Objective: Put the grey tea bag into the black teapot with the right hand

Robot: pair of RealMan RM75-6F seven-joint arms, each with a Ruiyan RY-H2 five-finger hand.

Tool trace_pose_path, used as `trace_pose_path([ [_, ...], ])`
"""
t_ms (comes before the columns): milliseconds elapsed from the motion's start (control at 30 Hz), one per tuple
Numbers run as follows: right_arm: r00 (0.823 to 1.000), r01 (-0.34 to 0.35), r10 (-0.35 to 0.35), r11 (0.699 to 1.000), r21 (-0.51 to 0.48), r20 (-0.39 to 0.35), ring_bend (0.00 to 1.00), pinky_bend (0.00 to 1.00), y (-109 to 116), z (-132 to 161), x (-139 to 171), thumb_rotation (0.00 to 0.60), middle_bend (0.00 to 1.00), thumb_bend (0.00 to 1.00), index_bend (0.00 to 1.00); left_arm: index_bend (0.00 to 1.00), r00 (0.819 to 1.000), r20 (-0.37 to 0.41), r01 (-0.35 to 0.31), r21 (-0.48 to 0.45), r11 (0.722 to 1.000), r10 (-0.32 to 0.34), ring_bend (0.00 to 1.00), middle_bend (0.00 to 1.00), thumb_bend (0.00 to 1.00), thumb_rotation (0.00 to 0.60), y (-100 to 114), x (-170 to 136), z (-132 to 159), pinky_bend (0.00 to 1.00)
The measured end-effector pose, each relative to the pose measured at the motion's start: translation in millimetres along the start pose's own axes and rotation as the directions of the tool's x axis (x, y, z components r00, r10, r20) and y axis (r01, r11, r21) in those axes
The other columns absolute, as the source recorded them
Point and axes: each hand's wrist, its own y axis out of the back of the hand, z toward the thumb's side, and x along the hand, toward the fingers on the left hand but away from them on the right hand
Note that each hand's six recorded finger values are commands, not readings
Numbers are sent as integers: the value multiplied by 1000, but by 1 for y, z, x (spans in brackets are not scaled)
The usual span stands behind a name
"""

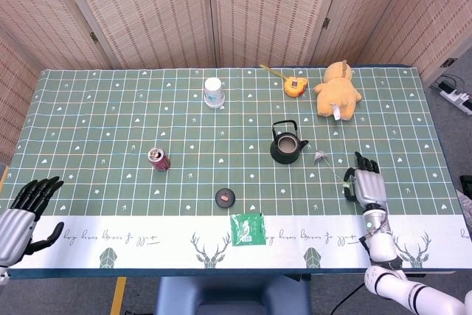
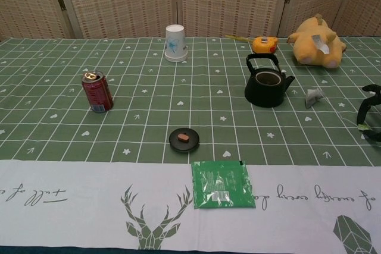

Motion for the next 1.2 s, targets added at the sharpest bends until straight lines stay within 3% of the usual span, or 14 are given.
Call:
trace_pose_path([
  [800, 1000, 14, -15, 1000, 28, 23, 0, 0, -4, -11, -3, 600, 0, 425, 573, 0, 1000, 8, 1, 5, 1000, -1, 0, 0, 411, 600, 0, -1, 1, 0],
  [1200, 999, 39, -39, 999, 16, 19, 0, 0, 6, -12, -1, 600, 1, 425, 579, 0, 1000, 10, 1, 10, 1000, -1, 0, 0, 411, 600, 0, -1, 1, 0],
])
